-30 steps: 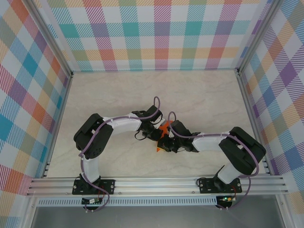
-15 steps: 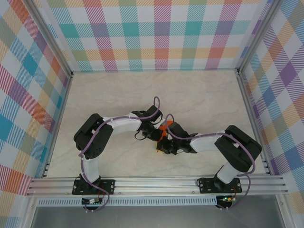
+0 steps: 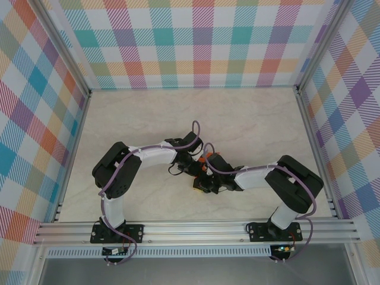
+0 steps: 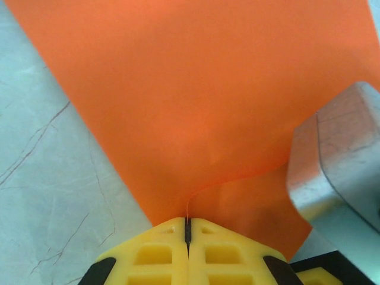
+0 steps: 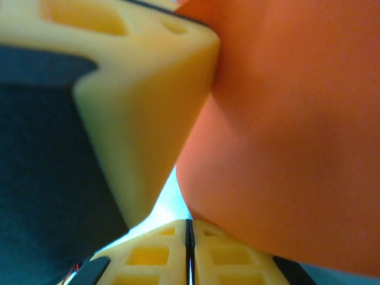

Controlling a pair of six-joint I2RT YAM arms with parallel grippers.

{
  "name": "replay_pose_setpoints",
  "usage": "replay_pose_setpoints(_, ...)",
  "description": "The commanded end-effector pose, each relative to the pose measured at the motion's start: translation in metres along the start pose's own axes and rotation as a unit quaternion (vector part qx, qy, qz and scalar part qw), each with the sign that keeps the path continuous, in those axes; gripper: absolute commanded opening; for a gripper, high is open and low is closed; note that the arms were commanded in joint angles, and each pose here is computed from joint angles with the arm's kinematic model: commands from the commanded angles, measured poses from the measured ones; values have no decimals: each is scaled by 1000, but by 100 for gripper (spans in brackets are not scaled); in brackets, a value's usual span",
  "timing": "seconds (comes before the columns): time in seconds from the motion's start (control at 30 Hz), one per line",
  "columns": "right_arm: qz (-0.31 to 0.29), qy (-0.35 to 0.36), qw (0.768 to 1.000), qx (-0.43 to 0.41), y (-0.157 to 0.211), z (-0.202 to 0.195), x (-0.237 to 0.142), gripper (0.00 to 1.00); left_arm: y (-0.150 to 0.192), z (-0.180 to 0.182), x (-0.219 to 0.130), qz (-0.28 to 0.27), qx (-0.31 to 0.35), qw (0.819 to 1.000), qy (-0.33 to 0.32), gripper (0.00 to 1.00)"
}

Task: Fold a paper plane with a square sheet of paper (pick it up from the middle)
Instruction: Third fold the triangle at the center of the table.

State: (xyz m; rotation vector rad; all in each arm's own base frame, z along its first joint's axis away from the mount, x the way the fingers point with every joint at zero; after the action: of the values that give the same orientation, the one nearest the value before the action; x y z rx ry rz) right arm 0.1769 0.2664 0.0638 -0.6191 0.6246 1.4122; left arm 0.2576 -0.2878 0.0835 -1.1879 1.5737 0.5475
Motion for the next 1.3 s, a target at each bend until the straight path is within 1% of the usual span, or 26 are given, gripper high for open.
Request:
replay_pose_setpoints(0.0, 15, 86, 996, 29, 14, -29, 5, 9, 11, 11, 11, 35, -12, 999, -16, 0)
replay_pose_setpoints(0.07, 7, 77, 997, 22, 12, -22, -1, 10, 12, 10, 11, 33, -12, 999, -16, 0)
replay_pose_setpoints(0.27, -9, 4, 1000, -10, 6, 10, -13, 11, 13, 11, 14, 38, -12, 999, -17, 0)
replay_pose_setpoints(0.37, -12, -5, 1000, -16, 4, 16, -14, 12, 13, 11, 14, 39, -13, 999, -17, 0)
replay_pose_setpoints(0.5, 7, -16, 1000, -14, 4, 18, -4, 12, 13, 12, 15, 41, -14, 999, -16, 0)
replay_pose_setpoints(0.67, 23, 33, 999, 6, 8, -4, 8, 11, 13, 11, 15, 42, -15, 999, -17, 0)
replay_pose_setpoints(0.77, 26, 68, 997, 16, 13, -16, 4, 10, 13, 11, 14, 41, -14, 999, -18, 0)
replay_pose_setpoints(0.87, 4, 57, 998, 2, 11, -6, -10, 11, 13, 11, 14, 42, -12, 999, -20, 0)
replay_pose_setpoints(0.97, -27, 52, 998, -16, -1, 1, -30, 13, 14, 12, 14, 43, -13, 999, -22, 0)
replay_pose_setpoints(1.03, -39, 19, 999, -16, -9, 3, -37, 14, 14, 12, 13, 42, -13, 999, -21, 0)
replay_pose_setpoints(1.17, -37, 3, 999, -4, -16, -5, -38, 14, 14, 12, 14, 43, -14, 999, -22, 0)
replay_pose_setpoints(1.27, -33, -24, 999, -4, -21, -1, -36, 14, 13, 12, 13, 42, -13, 999, -22, 0)
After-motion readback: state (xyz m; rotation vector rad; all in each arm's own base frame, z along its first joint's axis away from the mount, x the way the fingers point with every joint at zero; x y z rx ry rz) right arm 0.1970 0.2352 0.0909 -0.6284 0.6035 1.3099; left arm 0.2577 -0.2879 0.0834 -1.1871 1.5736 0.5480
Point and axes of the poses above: each hand's point on the last joint's axis, 136 mm out from that joint toward the fingers, its own x axis out along the fingers, its own z axis along the line the jaws close on, y = z × x, the point moved 7 cm from there along -x, back along the fingers, and after that the axes turned 6 degrees about -x, right-handed, at the moved point
